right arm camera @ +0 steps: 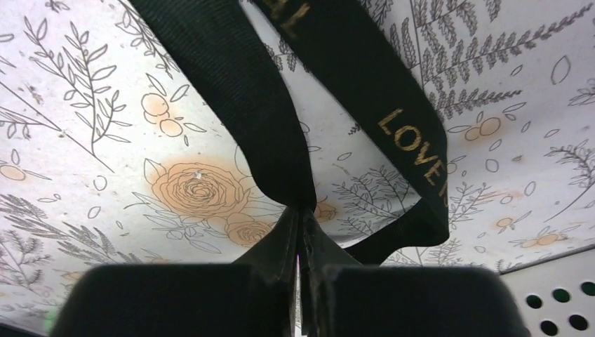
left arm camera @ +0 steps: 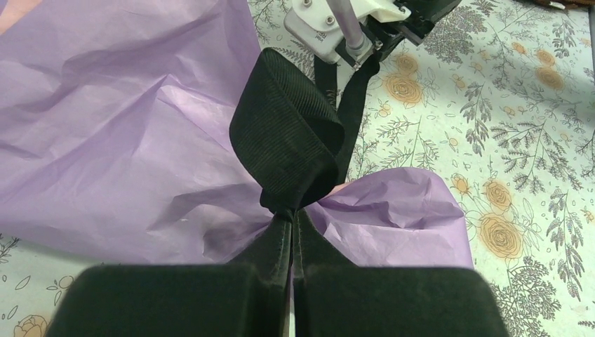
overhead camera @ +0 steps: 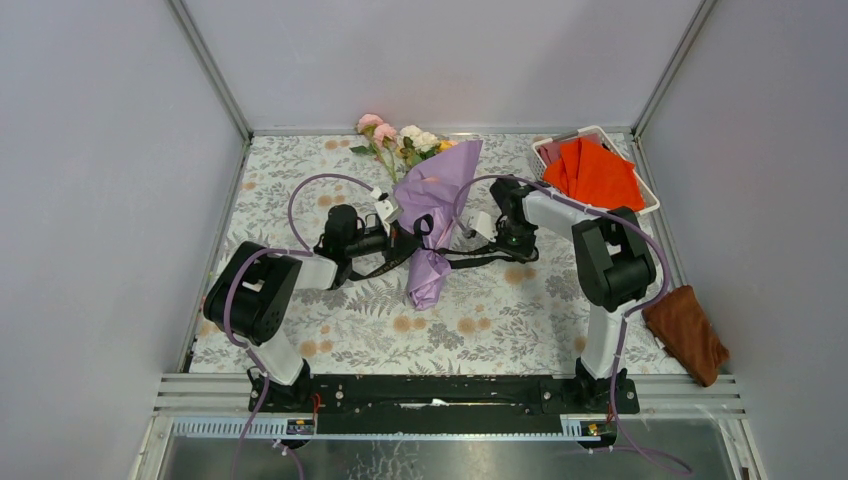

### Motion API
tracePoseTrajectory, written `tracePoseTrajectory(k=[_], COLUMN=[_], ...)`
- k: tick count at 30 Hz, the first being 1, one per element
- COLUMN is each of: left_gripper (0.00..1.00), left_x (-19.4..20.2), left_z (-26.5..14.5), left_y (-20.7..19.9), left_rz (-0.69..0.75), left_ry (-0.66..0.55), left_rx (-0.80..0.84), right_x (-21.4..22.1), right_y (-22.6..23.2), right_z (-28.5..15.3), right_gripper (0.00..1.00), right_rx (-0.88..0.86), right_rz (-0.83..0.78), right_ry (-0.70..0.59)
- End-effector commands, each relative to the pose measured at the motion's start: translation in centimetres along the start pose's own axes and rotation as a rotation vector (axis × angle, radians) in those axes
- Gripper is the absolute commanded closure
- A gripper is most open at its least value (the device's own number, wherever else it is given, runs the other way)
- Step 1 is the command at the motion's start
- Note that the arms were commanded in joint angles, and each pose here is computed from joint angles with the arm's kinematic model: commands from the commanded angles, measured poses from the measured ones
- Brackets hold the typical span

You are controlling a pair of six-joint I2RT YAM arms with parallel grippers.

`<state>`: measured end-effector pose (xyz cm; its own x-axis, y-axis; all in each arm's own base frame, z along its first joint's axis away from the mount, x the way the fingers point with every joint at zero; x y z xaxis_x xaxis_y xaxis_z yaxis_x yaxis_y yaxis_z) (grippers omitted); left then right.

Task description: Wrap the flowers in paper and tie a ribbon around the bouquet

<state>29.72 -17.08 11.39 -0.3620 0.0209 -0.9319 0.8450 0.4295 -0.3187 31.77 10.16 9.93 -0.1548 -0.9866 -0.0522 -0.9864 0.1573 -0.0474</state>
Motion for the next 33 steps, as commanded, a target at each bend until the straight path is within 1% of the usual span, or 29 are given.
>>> tracePoseTrajectory(k=[1, 3, 6, 8, 10, 12, 13, 15, 17, 19, 21, 24, 26, 29, 33], left_gripper=[1.0, 1.0, 1.0, 1.0, 1.0, 1.0, 1.0, 1.0, 1.0, 1.0, 1.0, 1.0, 1.0, 1.0, 1.0], left_x=[-1.8, -1.8, -1.7, -1.8, -1.8, -1.7, -1.7, -1.5, -1.4, -1.4, -1.3, -1.0, -0.6, -0.3, -0.2], left_z=[0.2, 0.1, 0.0, 0.0, -0.1, -0.2, -0.2, -0.4, -0.5, -0.5, -0.6, -0.6, -0.6, -0.6, -0.6], left_y=[-0.3, -0.3, -0.3, -0.3, -0.3, -0.3, -0.4, -0.5, -0.6, -0.8, -1.0, -1.3, -1.5, -1.7, -1.8], left_rz=[0.114, 0.135, 0.168, 0.197, 0.226, 0.257, 0.27, 0.29, 0.313, 0.341, 0.353, 0.361, 0.353, 0.35, 0.353], left_ry=[-0.066, -0.07, -0.073, -0.076, -0.077, -0.079, -0.079, -0.076, -0.075, -0.075, -0.074, -0.061, -0.048, -0.038, -0.034], left_rx=[0.018, 0.02, 0.024, 0.029, 0.032, 0.037, 0.042, 0.05, 0.053, 0.058, 0.06, 0.066, 0.063, 0.067, 0.055], right_x=[0.1, -0.5, -1.5, -2.7, -4.0, -5.5, -6.6, -8.7, -10.6, -12.5, -14.9, -18.2, -20.2, -23.5, -26.8], right_y=[0.6, 1.1, 2.1, 2.9, 3.7, 4.2, 3.7, 2.5, 1.0, -0.7, -1.7, -3.1, -4.0, -4.5, -3.6], right_z=[-2.4, -4.3, -9.1, -12.9, -16.6, -19.4, -20.5, -21.5, -21.8, -22.4, -22.1, -20.9, -19.6, -18.0, -17.3], right_gripper=[1.0, 1.0, 1.0, 1.0, 1.0, 1.0, 1.0, 1.0, 1.0, 1.0, 1.0, 1.0, 1.0, 1.0, 1.0], right_rx=[0.017, 0.013, 0.046, 0.082, 0.103, 0.104, 0.12, 0.081, 0.014, 0.047, 0.109, 0.149, 0.136, 0.093, 0.081], right_rz=[0.042, 0.057, 0.045, 0.044, 0.028, 0.002, -0.001, 0.092, 0.206, 0.308, 0.396, 0.504, 0.557, 0.577, 0.584], right_ry=[-0.002, -0.093, -0.3, -0.503, -0.749, -0.968, -1.081, -1.248, -1.347, -1.409, -1.443, -1.443, -1.428, -1.386, -1.35])
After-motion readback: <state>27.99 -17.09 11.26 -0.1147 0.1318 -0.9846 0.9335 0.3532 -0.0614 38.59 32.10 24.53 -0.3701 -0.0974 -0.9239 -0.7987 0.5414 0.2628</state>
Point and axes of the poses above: each gripper's point midway between its finger pads, its own z axis out along the fingers, its own y axis along the line the jaws close on, x = y × z, the point moved 9 cm from there along -z, back along the fingers, and after that the axes turned 8 degrees about -z, right-handed, at the moved point
